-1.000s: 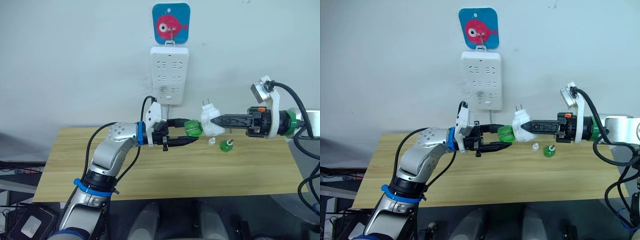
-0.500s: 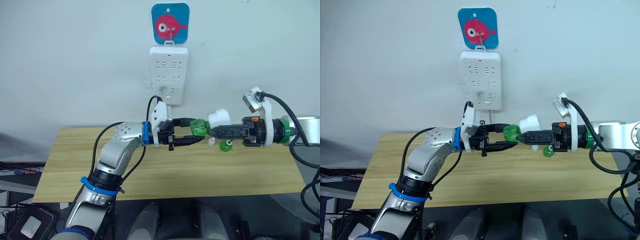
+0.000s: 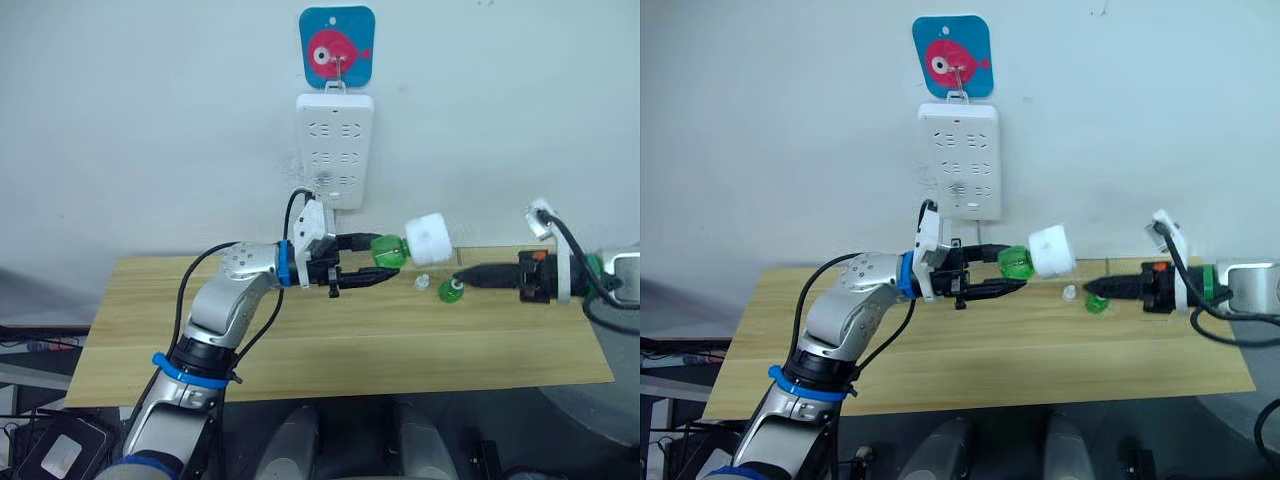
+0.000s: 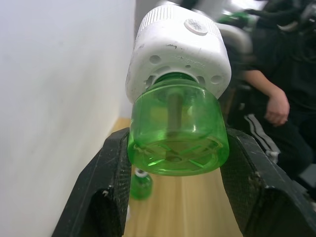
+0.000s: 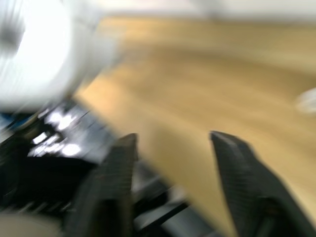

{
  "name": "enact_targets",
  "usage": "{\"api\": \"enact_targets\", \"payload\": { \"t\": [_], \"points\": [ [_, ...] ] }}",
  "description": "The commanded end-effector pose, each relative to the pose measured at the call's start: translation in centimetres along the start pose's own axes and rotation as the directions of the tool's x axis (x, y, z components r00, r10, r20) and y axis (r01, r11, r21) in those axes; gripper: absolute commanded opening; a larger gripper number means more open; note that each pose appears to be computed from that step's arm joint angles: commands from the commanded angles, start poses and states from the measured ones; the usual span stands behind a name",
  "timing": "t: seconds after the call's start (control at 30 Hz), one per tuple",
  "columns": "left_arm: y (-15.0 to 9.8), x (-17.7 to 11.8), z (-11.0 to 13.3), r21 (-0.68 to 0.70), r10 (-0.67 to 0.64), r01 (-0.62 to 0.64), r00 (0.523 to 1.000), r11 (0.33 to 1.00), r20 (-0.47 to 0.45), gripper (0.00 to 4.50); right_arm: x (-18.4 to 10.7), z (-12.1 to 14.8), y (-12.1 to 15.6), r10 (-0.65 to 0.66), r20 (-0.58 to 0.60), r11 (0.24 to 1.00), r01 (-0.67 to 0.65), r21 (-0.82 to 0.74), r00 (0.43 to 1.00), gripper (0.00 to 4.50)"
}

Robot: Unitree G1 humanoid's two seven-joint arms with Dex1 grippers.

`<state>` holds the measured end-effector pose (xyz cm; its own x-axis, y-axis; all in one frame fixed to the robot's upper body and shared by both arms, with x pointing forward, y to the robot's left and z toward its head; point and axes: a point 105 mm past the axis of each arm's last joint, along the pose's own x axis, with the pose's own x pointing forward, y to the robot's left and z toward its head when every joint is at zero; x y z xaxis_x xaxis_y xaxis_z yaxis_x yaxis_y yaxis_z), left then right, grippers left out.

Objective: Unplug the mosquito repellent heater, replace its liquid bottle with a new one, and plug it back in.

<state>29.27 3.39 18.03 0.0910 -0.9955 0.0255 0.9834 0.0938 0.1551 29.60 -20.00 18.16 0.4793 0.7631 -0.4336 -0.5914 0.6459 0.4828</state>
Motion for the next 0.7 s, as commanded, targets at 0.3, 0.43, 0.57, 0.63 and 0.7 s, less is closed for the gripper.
{"api": "enact_targets", "payload": {
  "t": [0.3, 0.43, 0.57, 0.63, 0.7],
  "points": [
    [-2.0, -0.3, 1.5, 0.005, -0.097, 0.097, 0.995, 0.995, 0.002, 2.22, 4.4, 1.2, 3.1, 0.222, 0.04, 0.974, -0.22, -0.06, 0.974, 0.03],
    [-0.9, -0.6, 1.2, 0.023, -0.037, 0.037, 0.999, 0.999, -0.023, 2.22, 3.9, -1.0, 5.2, 0.31, -0.037, 0.949, -0.311, -0.043, 0.95, 0.03],
    [-0.1, -0.8, 0.2, 0.055, 0.023, -0.02, 0.998, 0.998, -0.059, 2.22, 2.8, -1.6, 7.3, 0.393, -0.049, 0.919, -0.394, -0.022, 0.918, 0.03],
    [-0.1, -0.8, 0.1, 0.058, 0.027, -0.023, 0.998, 0.998, -0.062, 2.22, 2.4, -1.6, 8.2, 0.432, -0.06, 0.901, -0.434, -0.019, 0.9, 0.03],
    [-0.2, -0.7, -0.1, 0.06, 0.026, -0.022, 0.997, 0.998, -0.067, 2.22, 1.9, -1.6, 9.5, 0.485, -0.077, 0.872, -0.488, -0.022, 0.871, 0.03]
  ]
}}
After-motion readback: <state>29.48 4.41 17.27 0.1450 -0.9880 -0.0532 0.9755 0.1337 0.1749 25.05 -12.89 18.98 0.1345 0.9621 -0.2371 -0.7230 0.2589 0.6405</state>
